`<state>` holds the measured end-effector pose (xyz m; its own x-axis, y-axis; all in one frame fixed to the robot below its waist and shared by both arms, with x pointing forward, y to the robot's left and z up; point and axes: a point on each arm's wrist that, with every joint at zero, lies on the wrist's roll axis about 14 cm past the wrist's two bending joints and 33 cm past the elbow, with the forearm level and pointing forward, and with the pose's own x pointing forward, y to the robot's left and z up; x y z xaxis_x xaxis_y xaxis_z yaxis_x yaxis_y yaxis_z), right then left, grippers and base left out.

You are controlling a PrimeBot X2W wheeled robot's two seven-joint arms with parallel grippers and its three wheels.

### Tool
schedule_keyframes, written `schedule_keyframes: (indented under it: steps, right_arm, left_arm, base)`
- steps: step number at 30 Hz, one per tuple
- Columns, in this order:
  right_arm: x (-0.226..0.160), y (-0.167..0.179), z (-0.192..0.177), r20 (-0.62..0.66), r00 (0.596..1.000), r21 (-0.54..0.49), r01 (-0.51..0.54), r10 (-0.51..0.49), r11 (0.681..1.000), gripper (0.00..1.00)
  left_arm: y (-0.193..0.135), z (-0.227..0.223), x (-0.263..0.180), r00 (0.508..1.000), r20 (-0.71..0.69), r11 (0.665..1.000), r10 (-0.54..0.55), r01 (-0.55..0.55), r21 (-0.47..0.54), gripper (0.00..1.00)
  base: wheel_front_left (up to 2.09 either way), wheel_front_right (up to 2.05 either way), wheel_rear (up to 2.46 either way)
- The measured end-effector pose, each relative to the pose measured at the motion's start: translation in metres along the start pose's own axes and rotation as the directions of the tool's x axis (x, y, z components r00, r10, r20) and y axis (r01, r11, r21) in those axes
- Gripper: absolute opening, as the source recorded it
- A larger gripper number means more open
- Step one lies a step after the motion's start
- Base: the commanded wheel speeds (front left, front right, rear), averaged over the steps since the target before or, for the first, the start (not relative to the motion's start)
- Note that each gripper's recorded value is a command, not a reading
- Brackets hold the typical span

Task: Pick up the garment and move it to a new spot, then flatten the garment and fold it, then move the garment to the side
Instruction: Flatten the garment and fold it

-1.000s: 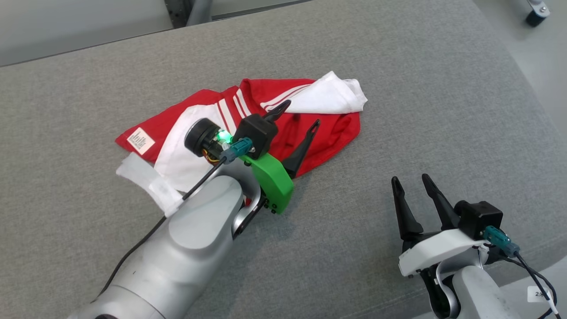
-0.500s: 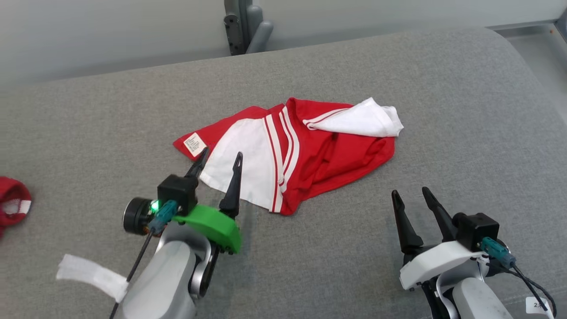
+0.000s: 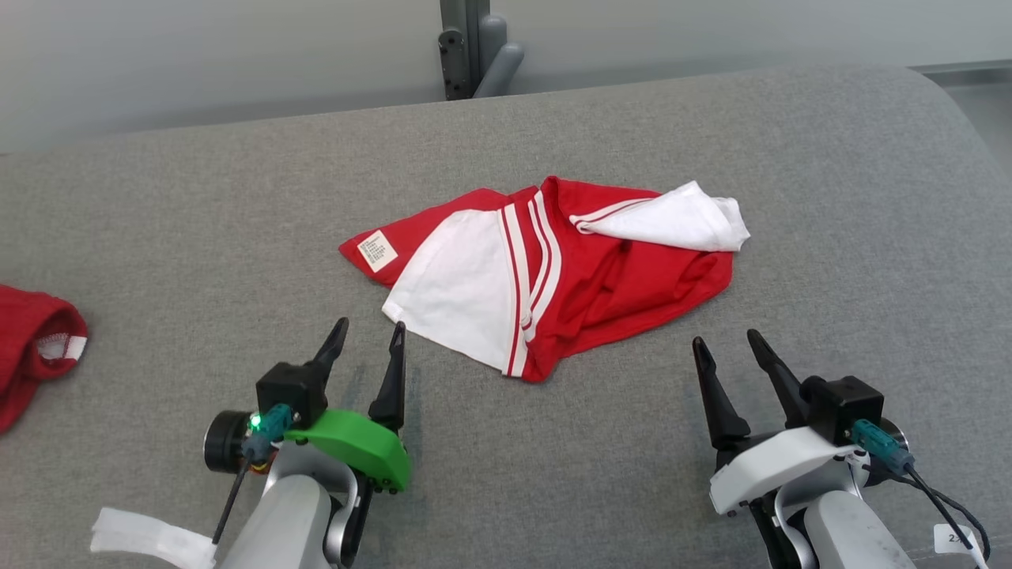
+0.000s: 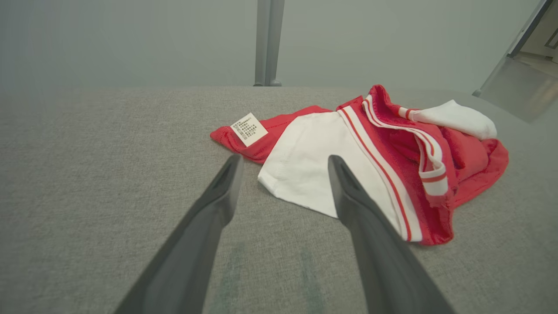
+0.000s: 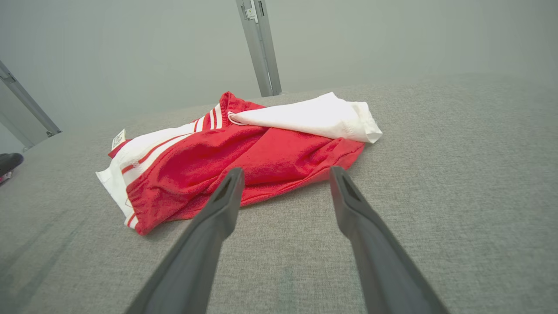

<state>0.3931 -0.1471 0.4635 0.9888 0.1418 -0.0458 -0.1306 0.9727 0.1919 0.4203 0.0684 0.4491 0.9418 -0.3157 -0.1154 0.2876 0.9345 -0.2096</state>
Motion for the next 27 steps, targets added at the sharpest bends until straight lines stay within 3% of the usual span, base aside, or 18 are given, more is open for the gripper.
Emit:
schedule_keyframes:
  steps: [11,19,21,22,24,25,27]
  right_arm:
    - [0.006,-0.03,-0.017,-0.048,0.996,-0.023,0.076,-0.077,0.997,1.0]
    - [0.007,-0.038,-0.023,-0.068,0.993,-0.027,0.098,-0.099,0.995,1.0]
    - [0.009,-0.037,-0.024,-0.07,0.993,-0.026,0.092,-0.093,0.995,1.0]
    - [0.009,-0.036,-0.025,-0.071,0.993,-0.023,0.091,-0.092,0.996,1.0]
    - [0.009,-0.035,-0.026,-0.074,0.993,-0.02,0.088,-0.089,0.996,1.0]
    - [0.01,-0.035,-0.026,-0.074,0.993,-0.019,0.087,-0.088,0.996,1.0]
    - [0.011,-0.035,-0.026,-0.074,0.993,-0.018,0.086,-0.087,0.996,1.0]
  left_arm:
    - [0.015,-0.037,0.05,0.991,-0.135,1.0,0.021,-0.019,0.011,1.0]
    - [0.016,-0.064,0.059,0.976,-0.219,1.0,0.013,-0.015,-0.007,1.0]
    - [0.015,-0.065,0.06,0.975,-0.223,1.0,0.009,-0.011,-0.008,0.85]
    - [0.014,-0.066,0.061,0.975,-0.224,1.0,0.006,-0.007,-0.007,0.5]
    - [0.012,-0.066,0.062,0.974,-0.227,1.0,-0.002,0.001,-0.006,0.38]
    - [0.011,-0.066,0.063,0.974,-0.227,1.0,-0.008,0.007,-0.006,0.05]
    - [0.008,-0.065,0.065,0.974,-0.224,1.0,-0.021,0.02,-0.006,0.0]
  base:
    - [0.0,0.0,0.0]
    - [0.0,0.0,0.0]
    - [0.0,0.0,0.0]
    - [0.0,0.0,0.0]
    - [0.0,0.0,0.0]
    - [0.0,0.0,0.0]
    - [0.0,0.0,0.0]
